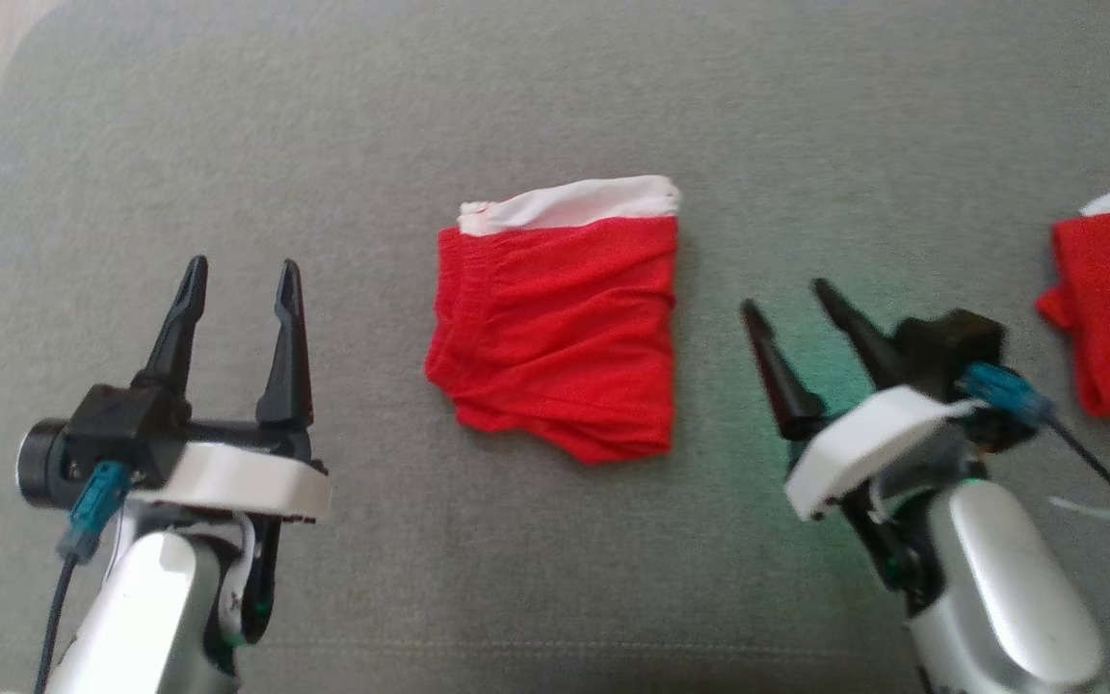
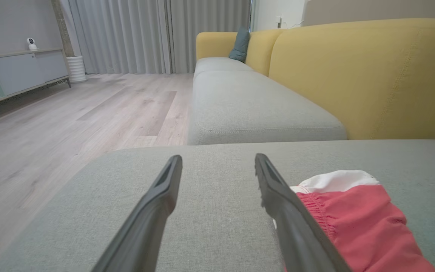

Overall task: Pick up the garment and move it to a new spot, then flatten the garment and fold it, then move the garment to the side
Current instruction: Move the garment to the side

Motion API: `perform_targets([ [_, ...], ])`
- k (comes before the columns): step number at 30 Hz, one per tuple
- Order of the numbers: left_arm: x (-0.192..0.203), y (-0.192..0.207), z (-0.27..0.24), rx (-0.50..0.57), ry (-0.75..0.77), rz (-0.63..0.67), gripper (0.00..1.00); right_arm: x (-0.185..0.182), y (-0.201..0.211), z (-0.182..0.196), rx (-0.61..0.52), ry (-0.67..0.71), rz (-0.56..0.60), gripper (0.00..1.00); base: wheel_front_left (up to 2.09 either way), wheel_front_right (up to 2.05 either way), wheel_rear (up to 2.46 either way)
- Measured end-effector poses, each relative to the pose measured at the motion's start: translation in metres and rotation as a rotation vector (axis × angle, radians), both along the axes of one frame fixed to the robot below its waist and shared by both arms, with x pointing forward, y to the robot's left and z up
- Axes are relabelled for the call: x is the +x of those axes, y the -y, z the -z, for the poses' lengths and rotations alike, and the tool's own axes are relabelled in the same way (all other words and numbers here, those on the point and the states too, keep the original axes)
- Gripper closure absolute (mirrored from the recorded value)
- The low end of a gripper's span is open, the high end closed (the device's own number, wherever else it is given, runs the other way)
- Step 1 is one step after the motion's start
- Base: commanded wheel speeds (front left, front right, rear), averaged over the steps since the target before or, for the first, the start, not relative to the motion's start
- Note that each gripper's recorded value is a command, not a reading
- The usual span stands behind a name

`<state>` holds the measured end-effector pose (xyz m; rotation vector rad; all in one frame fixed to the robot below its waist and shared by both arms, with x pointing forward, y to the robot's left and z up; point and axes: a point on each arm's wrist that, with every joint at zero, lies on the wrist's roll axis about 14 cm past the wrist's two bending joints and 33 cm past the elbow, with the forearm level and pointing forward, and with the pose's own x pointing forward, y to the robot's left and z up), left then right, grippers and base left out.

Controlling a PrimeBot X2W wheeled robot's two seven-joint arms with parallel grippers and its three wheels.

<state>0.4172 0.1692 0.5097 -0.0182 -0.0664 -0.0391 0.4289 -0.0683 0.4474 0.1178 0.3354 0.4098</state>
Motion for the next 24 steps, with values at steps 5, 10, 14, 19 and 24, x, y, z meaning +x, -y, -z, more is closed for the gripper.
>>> perform_targets([
  [5, 0.002, -0.011, 0.013, -0.002, -0.032, -0.039, 0.0, 0.001, -0.043, 0.039, 0.007, -0.129, -0.123, 0.0, 0.0, 0.0, 0.0],
  [10, 0.0, -0.017, 0.02, -0.001, -0.051, -0.059, 0.0, -0.009, -0.06, 0.069, 0.03, -0.257, -0.168, 0.0, 0.0, 0.0, 0.0],
  [14, 0.001, -0.017, 0.022, -0.001, -0.053, -0.057, 0.0, -0.01, -0.07, 0.074, 0.063, -0.305, -0.19, 0.39, 0.0, 0.0, 0.0],
  [19, 0.002, -0.015, 0.022, -0.004, -0.05, -0.058, 0.0, -0.007, -0.074, 0.08, 0.04, -0.337, -0.209, 1.0, 0.0, 0.0, 0.0],
  [24, 0.005, -0.012, 0.02, -0.007, -0.043, -0.049, 0.0, -0.008, -0.07, 0.08, 0.041, -0.338, -0.2, 1.0, 0.0, 0.0, 0.0],
])
